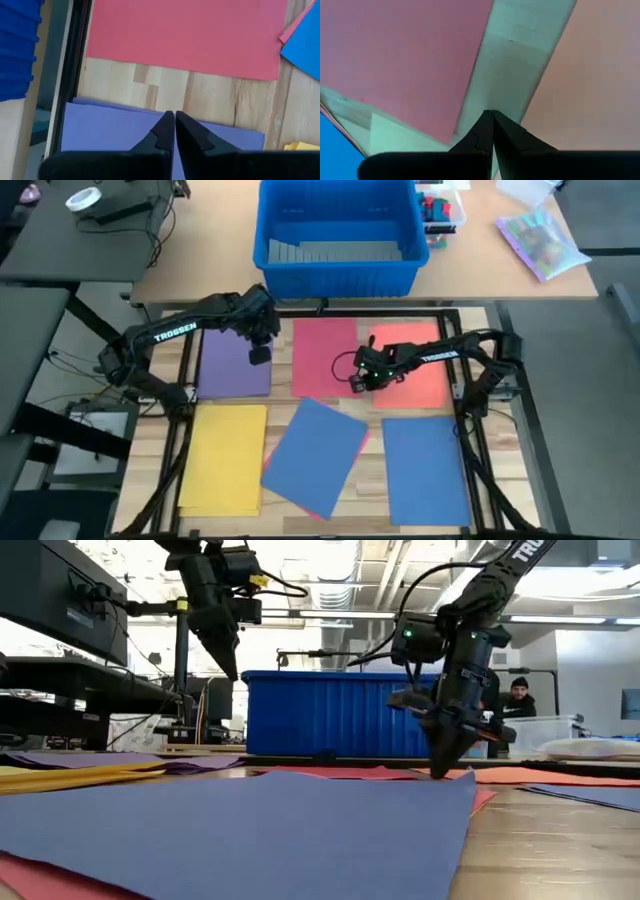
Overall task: Organize paper
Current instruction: Stack the orange colored paper on top of the other orange colored paper
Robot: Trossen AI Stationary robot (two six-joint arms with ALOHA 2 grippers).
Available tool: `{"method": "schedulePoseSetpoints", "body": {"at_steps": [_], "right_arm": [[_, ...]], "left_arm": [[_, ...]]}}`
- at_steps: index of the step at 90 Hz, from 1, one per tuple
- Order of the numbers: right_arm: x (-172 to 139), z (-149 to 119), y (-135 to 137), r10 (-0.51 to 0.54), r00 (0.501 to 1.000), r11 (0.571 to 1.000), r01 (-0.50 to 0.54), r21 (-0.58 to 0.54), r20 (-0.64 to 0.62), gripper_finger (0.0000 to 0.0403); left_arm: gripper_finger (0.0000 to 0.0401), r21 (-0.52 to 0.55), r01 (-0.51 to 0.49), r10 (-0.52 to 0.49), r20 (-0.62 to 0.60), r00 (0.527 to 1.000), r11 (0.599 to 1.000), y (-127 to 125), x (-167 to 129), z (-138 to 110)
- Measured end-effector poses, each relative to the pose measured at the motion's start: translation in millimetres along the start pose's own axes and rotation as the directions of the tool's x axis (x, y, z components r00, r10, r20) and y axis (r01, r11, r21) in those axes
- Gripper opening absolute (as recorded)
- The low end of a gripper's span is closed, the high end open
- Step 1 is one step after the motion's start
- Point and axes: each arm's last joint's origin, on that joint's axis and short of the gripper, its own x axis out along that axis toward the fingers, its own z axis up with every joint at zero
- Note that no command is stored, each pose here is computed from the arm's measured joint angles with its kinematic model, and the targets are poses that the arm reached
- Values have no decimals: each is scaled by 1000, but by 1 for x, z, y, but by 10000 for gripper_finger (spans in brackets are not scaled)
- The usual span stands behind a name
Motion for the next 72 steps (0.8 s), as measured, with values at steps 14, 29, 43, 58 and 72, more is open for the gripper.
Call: {"method": "schedulePoseSetpoints", "body": {"at_steps": [14,29,43,58,72], "right_arm": [[-6,5,-11,-43,999,998,42,-38,-15,0],[-12,6,-16,-66,998,998,66,-20,7,0],[-19,8,-13,-38,999,999,37,22,38,0],[-22,6,-6,18,998,996,-24,90,68,0],[-24,17,-3,46,983,985,-74,157,176,0]], "left_arm": [[0,-1,0,0,0,1000,1000,0,0,0],[0,-15,1,-1,-1,1000,1000,0,0,0],[0,-27,0,0,-1,1000,1000,0,0,0],[0,-45,1,-1,-1,1000,999,0,0,0],[0,-54,0,0,2,1000,999,0,0,0]]}}
